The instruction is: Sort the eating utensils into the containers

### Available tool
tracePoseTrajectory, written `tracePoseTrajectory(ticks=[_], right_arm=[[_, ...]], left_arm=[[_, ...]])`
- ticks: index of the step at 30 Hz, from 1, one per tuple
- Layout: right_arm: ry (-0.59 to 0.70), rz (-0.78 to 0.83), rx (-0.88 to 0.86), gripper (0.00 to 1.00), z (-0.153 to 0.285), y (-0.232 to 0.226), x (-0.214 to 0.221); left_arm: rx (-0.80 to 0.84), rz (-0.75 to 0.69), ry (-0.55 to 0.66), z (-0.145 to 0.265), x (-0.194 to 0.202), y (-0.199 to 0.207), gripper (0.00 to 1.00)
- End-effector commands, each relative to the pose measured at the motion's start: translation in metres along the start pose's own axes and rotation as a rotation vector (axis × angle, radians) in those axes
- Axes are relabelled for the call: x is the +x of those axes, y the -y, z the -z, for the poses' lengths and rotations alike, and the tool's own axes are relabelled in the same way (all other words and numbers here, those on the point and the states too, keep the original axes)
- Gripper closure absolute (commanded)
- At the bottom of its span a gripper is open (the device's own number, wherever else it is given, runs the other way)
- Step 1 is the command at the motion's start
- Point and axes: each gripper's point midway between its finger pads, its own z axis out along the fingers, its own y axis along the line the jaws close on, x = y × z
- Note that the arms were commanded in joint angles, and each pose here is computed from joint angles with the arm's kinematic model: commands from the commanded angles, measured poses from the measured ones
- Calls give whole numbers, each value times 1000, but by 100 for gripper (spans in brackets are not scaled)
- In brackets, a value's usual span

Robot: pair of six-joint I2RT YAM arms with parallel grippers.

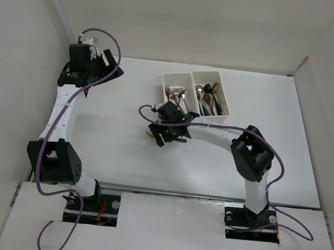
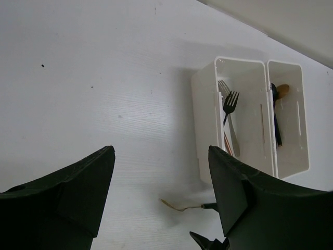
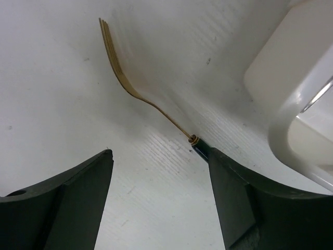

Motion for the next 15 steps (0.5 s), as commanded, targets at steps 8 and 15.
tracePoseTrajectory(ticks=[8, 15], right_arm=[[17, 5, 180, 21, -6, 38, 14], [-36, 78, 142, 33, -18, 35, 28]], left_arm=[[46, -20, 54, 14, -12, 12, 31], [55, -11, 50, 14, -11, 14, 31]])
